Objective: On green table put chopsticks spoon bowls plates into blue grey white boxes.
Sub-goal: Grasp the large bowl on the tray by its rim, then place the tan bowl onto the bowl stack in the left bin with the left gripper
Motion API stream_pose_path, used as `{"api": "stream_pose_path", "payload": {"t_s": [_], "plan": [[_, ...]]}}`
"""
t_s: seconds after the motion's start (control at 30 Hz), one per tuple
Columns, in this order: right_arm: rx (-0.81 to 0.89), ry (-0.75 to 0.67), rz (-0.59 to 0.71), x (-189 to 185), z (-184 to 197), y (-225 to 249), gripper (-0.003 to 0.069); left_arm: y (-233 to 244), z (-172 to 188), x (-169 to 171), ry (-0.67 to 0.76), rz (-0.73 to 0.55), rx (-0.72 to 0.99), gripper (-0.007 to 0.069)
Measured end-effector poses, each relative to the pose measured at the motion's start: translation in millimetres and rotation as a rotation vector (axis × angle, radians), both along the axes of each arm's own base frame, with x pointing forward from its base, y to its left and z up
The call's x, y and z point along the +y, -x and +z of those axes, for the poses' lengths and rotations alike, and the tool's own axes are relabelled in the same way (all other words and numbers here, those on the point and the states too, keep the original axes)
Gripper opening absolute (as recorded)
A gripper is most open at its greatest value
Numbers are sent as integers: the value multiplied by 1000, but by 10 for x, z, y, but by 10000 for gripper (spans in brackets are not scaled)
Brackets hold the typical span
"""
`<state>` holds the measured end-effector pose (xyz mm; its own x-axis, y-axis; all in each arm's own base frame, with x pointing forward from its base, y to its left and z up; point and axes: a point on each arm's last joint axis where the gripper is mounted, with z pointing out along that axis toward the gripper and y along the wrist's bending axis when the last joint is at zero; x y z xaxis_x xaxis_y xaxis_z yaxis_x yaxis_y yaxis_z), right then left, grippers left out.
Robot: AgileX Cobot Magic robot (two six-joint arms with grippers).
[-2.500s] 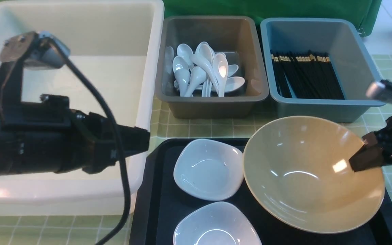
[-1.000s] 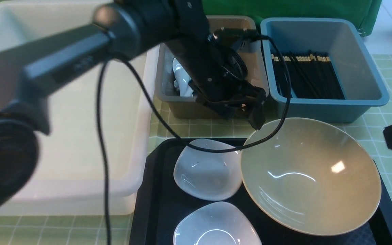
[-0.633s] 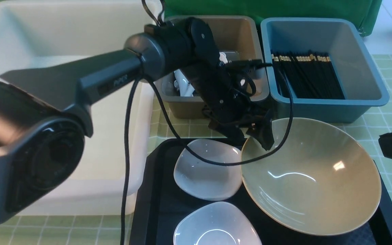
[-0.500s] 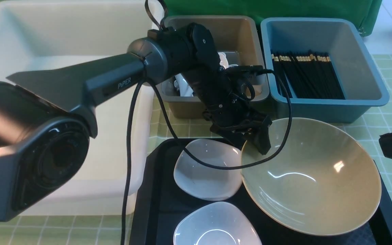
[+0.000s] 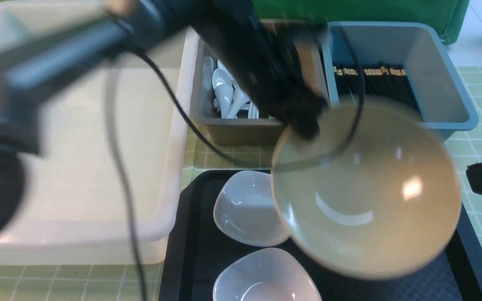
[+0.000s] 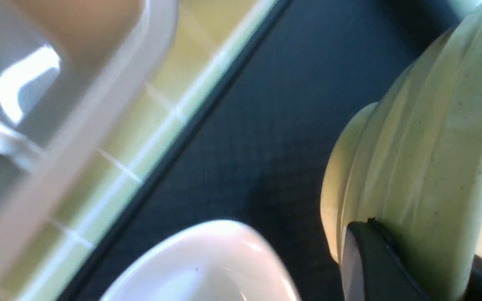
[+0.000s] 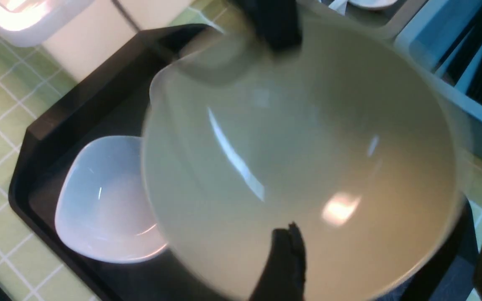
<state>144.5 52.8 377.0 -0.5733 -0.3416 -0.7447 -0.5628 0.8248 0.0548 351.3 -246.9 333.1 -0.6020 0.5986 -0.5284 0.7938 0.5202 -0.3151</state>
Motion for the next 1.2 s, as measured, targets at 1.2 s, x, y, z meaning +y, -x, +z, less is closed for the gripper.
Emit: {"api": "stream_pose_path", "payload": {"t_s": [1.2], "plan": [[-30,-24,-33,-5,27,-29,558,540,-1247,3526,182,1265,427,17]]}}
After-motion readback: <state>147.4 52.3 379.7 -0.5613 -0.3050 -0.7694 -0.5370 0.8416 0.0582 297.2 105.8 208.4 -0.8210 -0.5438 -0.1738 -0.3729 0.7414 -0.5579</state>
